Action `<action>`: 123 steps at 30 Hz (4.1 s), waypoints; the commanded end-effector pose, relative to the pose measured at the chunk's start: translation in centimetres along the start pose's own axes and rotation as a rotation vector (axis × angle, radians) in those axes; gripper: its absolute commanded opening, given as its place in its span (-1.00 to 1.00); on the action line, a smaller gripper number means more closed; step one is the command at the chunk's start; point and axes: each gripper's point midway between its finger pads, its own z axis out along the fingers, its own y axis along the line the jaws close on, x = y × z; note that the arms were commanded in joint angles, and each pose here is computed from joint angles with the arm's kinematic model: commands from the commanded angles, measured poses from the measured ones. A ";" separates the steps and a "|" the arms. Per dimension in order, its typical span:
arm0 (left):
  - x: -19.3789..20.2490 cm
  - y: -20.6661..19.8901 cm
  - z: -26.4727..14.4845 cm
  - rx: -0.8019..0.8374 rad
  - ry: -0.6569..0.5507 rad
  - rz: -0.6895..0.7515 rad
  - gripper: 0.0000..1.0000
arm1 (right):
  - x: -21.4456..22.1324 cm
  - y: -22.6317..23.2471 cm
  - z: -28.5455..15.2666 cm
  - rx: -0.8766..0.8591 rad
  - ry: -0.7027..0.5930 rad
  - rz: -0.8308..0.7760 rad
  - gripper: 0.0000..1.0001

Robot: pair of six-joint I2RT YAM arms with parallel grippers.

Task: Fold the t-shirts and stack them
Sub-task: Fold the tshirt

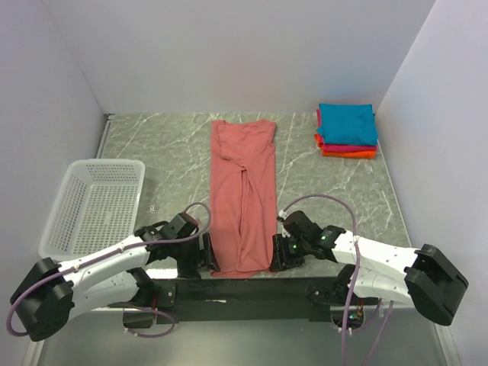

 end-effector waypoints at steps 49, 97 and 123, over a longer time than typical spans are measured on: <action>-16.7 -10.8 -6.5 0.077 -0.551 0.068 -0.99 | -17.9 3.5 -5.7 0.219 -0.454 -0.029 -1.00; -32.5 -12.0 -4.9 0.079 -0.578 0.019 0.99 | -32.0 0.0 -3.7 0.202 -0.395 0.069 0.29; -23.8 -5.5 2.7 -0.048 -0.368 -0.013 0.99 | -43.7 -4.3 0.7 0.366 -0.541 0.040 0.30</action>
